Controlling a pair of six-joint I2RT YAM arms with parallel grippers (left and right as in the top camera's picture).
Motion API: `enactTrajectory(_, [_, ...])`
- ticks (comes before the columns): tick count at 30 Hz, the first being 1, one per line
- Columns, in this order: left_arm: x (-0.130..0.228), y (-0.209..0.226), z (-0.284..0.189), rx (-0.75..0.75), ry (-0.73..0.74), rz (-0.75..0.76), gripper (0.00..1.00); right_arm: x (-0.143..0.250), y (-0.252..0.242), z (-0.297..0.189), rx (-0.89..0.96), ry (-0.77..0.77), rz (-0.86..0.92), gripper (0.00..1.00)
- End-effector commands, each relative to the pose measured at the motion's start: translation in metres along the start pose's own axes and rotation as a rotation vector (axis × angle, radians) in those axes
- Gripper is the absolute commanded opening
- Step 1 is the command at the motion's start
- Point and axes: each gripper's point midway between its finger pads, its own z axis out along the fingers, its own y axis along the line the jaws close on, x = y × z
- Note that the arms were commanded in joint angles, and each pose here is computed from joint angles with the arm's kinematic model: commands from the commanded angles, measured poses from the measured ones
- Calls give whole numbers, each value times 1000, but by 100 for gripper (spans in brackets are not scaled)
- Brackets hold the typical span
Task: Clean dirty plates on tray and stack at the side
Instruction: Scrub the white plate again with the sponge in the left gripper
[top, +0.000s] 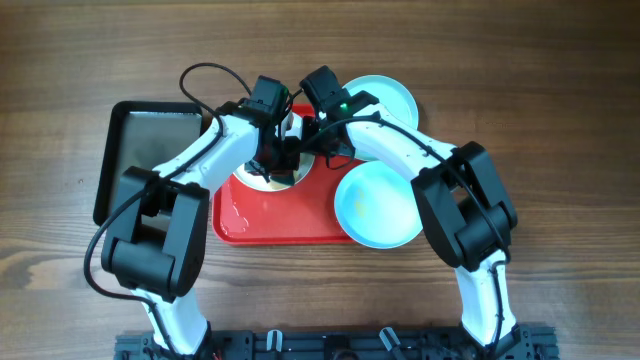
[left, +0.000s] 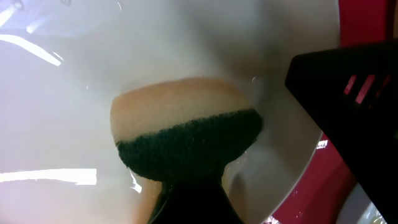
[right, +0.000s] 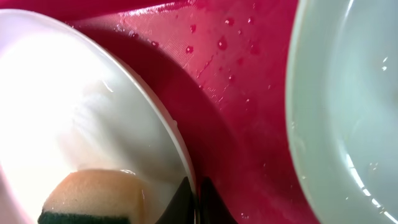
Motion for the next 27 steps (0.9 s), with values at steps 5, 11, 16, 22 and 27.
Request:
enactTrajectory(5, [-52, 62, 0, -375, -296, -147, 4, 1, -3, 7, 12, 1, 3, 4])
enactTrajectory(11, [-57, 99, -24, -616, -384, -186, 4, 1, -2, 7, 10, 3, -1, 4])
enactTrajectory(16, [-25, 107, -21, -646, -266, -231, 4, 1, -2, 7, 8, 4, -4, 4])
enactTrajectory(22, [19, 48, 12, -268, 45, -54, 4, 2, -1, 7, 6, 6, -8, 4])
enactTrajectory(27, [38, -28, 14, 188, 160, 147, 4, 3, 2, 7, -11, 15, -22, 4])
